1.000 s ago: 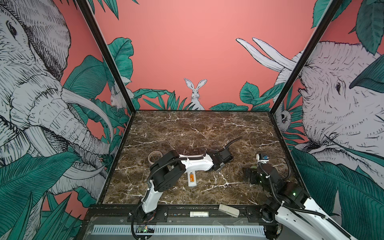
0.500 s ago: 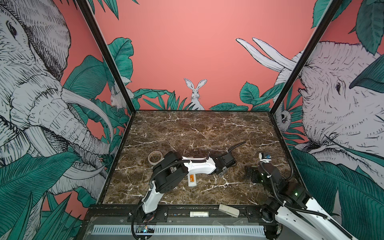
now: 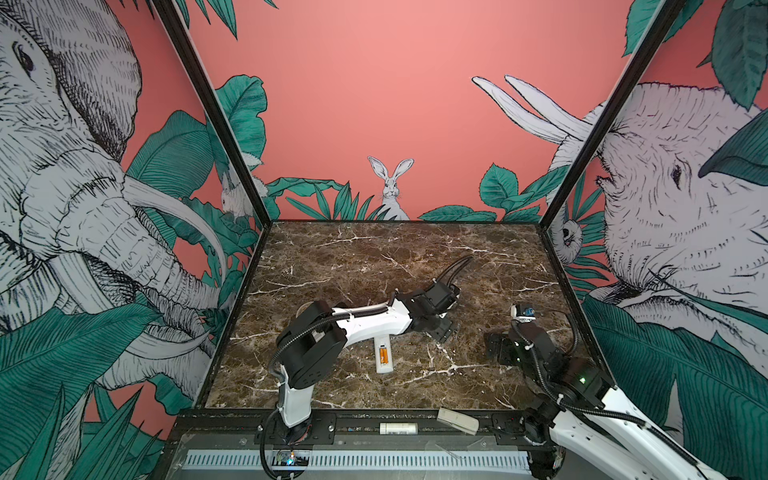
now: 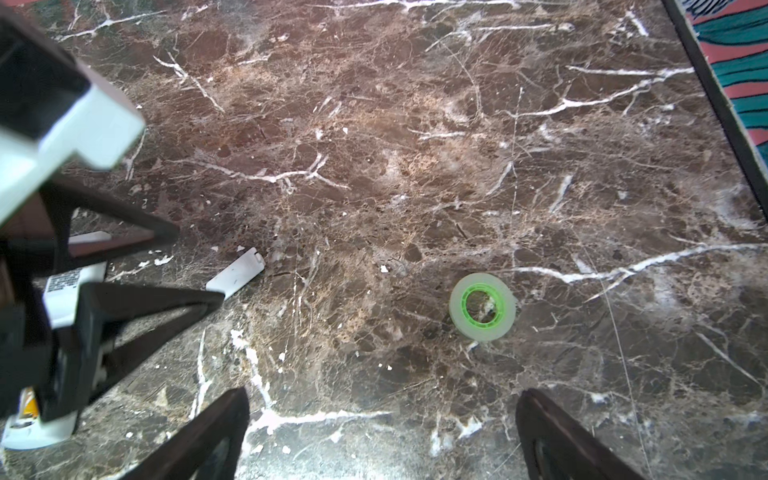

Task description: Load the batteries into the remote control

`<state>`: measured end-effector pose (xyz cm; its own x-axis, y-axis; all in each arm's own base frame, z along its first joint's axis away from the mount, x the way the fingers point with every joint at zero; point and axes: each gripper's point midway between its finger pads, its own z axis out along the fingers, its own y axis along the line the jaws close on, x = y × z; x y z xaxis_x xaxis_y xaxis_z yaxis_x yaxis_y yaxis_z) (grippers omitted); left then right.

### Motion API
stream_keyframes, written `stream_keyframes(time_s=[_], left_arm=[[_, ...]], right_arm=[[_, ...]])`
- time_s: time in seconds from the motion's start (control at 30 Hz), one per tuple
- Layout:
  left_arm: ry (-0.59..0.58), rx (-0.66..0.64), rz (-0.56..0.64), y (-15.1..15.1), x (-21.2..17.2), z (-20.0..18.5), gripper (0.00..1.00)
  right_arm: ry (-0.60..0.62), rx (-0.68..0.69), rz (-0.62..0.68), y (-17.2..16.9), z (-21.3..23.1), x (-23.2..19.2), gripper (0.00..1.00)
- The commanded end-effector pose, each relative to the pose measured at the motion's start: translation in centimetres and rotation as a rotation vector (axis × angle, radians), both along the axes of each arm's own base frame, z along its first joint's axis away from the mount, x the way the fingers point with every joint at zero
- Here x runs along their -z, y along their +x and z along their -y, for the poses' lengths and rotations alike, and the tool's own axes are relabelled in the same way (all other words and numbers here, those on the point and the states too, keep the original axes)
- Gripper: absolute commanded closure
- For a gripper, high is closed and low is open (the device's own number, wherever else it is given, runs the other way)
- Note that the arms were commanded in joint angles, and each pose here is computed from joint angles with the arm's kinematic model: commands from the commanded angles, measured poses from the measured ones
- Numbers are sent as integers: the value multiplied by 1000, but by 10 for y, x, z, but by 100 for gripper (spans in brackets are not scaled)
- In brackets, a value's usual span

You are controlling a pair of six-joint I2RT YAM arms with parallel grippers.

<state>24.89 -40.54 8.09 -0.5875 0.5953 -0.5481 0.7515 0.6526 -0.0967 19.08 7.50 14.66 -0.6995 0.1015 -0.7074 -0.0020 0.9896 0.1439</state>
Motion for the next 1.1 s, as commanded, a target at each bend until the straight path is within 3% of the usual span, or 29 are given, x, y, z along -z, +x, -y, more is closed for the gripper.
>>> stream_keyframes(time_s=[0.0,0.5,0.63,1.07], left_arm=[[-44,92,-95,-13,10,6,21],[-18,93,-219,-23,50,5,19],[-82,106,-290,-36,52,14,1],[-134,129,-346,-77,29,32,1]], right_arm=[[28,23,9,3,-1,-2,0],[19,22,1,-1,2,-2,0],[14,17,4,1,1,-2,1],[0,5,-13,8,-6,2,1]])
